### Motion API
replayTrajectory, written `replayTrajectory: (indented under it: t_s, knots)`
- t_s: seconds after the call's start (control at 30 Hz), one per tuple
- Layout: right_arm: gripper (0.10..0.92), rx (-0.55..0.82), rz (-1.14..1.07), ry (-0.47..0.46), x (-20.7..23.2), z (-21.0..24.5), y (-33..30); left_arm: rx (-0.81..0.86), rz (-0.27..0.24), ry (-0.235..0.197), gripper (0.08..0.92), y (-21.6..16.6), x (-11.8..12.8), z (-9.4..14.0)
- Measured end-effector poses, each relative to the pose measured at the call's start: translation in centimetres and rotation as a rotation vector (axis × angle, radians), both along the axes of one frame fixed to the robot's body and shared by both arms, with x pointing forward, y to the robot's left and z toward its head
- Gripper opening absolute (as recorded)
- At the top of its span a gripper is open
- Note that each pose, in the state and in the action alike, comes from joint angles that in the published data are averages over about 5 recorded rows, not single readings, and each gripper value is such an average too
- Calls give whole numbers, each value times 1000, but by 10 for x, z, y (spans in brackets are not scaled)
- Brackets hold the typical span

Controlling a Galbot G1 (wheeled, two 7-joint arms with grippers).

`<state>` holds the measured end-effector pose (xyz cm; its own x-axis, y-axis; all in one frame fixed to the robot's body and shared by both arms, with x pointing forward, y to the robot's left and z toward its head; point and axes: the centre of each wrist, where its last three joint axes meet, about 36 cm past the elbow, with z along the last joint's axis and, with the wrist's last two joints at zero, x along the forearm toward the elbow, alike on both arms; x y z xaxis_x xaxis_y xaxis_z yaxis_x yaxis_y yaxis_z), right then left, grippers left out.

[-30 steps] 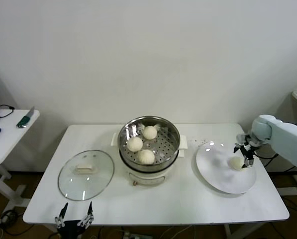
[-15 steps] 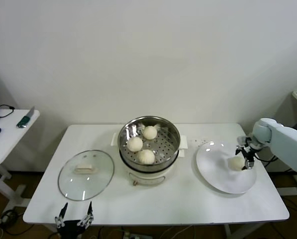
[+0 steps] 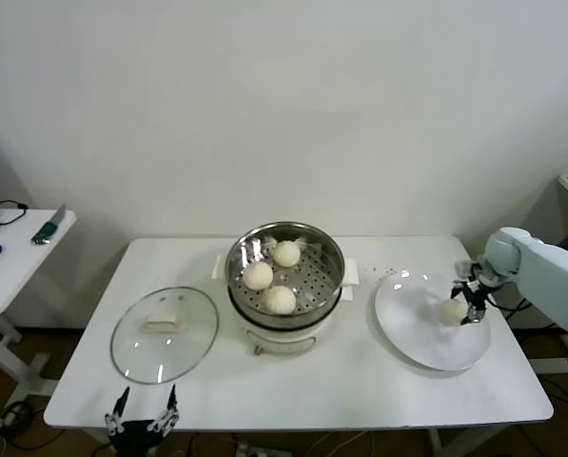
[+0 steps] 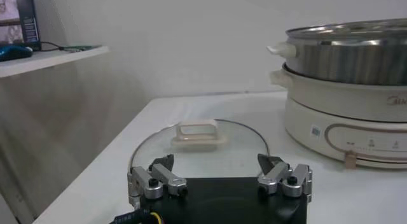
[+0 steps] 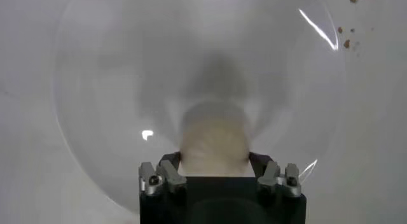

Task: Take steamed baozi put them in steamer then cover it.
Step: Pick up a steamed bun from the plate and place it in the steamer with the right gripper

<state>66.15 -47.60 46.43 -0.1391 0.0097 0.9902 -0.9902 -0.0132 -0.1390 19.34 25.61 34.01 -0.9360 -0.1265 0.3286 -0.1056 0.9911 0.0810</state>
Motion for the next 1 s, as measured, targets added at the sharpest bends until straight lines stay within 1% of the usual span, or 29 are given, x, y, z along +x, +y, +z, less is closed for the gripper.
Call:
replayTrajectory:
  t_s: [0.27, 0.47, 0.6, 0.8, 1.0]
  knots:
    - [708, 17, -4, -16, -1, 16, -1, -3, 1, -4, 823, -2, 0, 1]
    - [704, 36, 23, -35, -1, 46, 7, -5, -1, -10, 823, -3, 2, 1]
    - [704, 61, 60, -58, 3, 80, 23, -7, -3, -14, 823, -4, 2, 2]
    - [704, 110, 121, -104, 10, 144, 54, -8, -7, -19, 823, -5, 4, 3]
    - [704, 178, 182, -153, 12, 204, 100, -7, -13, -24, 823, -5, 6, 4]
